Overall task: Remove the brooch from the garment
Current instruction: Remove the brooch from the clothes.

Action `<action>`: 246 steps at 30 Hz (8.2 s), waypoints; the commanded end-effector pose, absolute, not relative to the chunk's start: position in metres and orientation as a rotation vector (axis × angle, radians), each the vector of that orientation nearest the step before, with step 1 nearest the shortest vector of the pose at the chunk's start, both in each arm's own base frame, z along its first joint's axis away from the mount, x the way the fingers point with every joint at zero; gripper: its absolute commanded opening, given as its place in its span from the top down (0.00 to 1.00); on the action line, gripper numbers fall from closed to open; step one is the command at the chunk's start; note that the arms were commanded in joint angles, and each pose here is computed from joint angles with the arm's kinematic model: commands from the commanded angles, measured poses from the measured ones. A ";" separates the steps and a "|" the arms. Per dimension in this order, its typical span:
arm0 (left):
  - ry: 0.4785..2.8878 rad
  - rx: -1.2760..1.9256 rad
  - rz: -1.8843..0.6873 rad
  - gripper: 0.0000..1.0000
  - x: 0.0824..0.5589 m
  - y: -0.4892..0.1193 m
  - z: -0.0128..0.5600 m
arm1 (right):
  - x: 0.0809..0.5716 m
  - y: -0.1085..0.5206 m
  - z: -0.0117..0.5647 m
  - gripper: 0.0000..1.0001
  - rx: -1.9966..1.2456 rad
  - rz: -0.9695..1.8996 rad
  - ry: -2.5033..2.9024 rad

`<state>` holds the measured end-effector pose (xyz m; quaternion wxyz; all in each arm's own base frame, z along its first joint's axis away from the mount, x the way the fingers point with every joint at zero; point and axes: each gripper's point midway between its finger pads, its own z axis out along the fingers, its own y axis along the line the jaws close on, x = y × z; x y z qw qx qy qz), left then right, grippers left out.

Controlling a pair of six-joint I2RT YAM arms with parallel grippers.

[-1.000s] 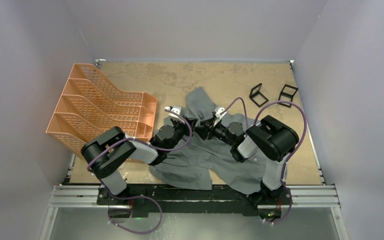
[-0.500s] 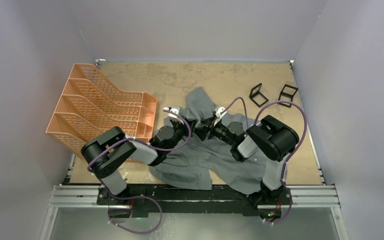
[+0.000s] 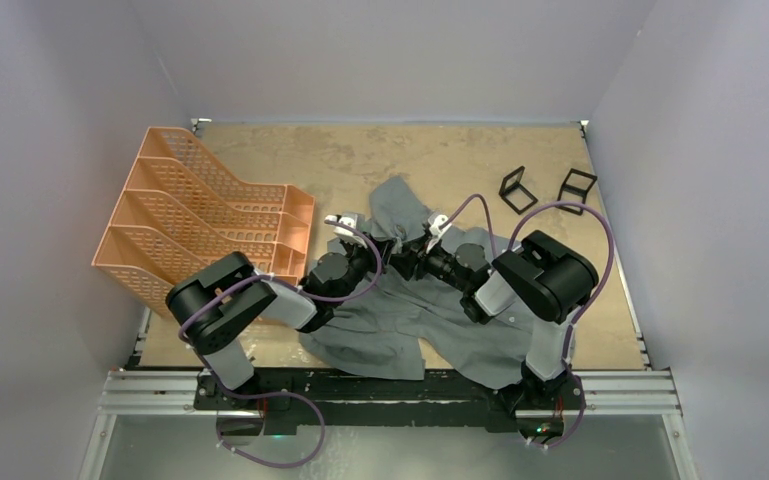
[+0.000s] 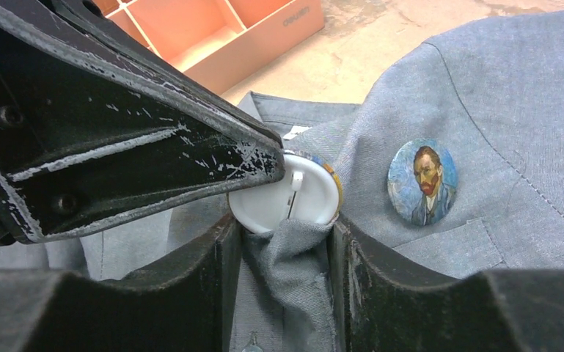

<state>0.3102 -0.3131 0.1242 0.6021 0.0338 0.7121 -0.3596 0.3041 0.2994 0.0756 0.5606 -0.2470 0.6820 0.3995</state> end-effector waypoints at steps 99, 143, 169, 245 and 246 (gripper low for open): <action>1.448 0.830 -0.900 0.81 0.275 -0.314 0.169 | 0.272 0.276 0.208 1.00 -0.991 1.161 0.940; 1.380 1.081 -1.078 1.00 0.266 -0.316 0.169 | 0.262 0.279 0.212 0.79 -1.031 1.231 0.945; 1.311 0.835 -1.146 1.00 0.259 -0.306 0.183 | 0.265 0.282 0.219 0.60 -0.997 1.236 0.935; 1.295 0.847 -1.229 1.00 0.251 -0.303 0.182 | 0.242 0.278 0.229 0.72 -1.096 1.248 0.885; 1.295 0.849 -1.231 1.00 0.251 -0.303 0.182 | 0.242 0.278 0.230 0.72 -1.096 1.248 0.884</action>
